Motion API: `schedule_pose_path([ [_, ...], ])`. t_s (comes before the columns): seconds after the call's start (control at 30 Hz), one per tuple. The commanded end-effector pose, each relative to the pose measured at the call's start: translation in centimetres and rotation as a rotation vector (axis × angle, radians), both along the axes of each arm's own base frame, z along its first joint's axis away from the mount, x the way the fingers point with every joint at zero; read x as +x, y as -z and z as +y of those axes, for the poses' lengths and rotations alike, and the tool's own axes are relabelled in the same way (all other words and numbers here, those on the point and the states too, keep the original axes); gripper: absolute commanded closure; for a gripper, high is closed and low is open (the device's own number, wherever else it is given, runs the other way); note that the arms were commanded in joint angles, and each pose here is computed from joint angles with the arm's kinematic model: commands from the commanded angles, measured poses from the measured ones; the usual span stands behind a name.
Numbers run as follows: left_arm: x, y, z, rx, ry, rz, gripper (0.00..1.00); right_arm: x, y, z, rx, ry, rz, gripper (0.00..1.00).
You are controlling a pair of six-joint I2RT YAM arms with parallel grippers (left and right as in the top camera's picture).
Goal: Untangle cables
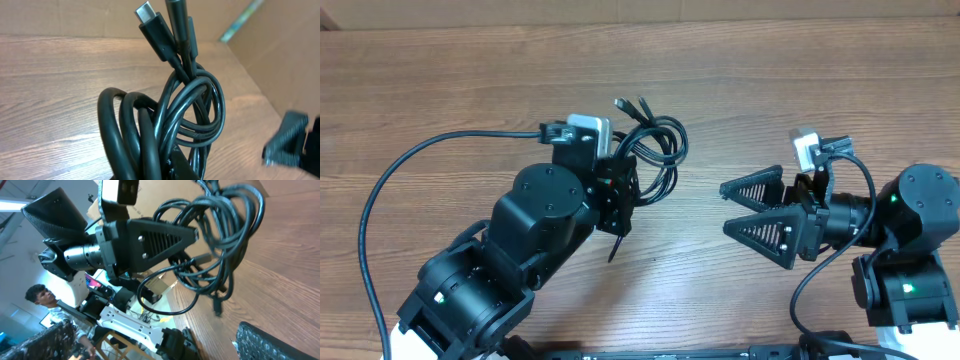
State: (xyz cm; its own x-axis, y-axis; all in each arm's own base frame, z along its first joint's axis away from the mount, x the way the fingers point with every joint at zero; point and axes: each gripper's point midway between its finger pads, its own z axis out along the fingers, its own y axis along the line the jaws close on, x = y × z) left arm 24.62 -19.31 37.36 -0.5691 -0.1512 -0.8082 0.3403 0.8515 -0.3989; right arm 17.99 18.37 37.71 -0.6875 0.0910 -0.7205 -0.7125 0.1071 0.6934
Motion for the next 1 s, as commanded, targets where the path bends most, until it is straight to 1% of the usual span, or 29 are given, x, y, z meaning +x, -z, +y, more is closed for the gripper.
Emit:
schedule_pose_path([
  [0.0,0.4,-1.3,0.8,-0.083,-0.079,-0.003,0.96,-0.2,-0.4,0.4,0.003,0.002,0.000,0.00],
  [0.13,0.3,-1.6,0.4,-0.105,-0.066,-0.002,0.96,-0.3,-0.2,0.7,0.001,-0.001,0.011,0.00],
  [0.27,0.7,-1.8,0.2,-0.206,-0.118,0.049,0.96,-0.4,0.3,0.9,-0.006,-0.004,0.058,0.00],
  [0.37,1.2,-1.2,-0.3,-0.269,-0.159,0.113,0.96,-1.0,0.4,1.5,-0.009,-0.035,0.059,0.00],
  [0.43,1.7,-0.3,-0.9,-0.290,-0.180,0.162,0.96,-1.7,0.3,2.1,-0.012,-0.071,0.020,0.00],
  [0.53,2.1,1.1,-2.4,-0.289,-0.162,0.225,0.96,-3.1,0.3,3.1,-0.016,-0.139,-0.033,0.00],
  [0.7,2.6,2.0,-4.3,-0.323,-0.153,0.272,0.96,-5.0,0.4,4.5,-0.020,-0.228,-0.146,0.00],
  [0.87,2.2,1.0,-6.3,-0.373,-0.078,0.274,0.96,-3.7,1.6,5.3,-0.048,-0.198,-0.112,0.00],
  [0.97,1.8,0.8,-6.9,-0.379,-0.060,0.268,0.96,-2.8,2.4,5.7,-0.058,-0.200,-0.079,0.00],
])
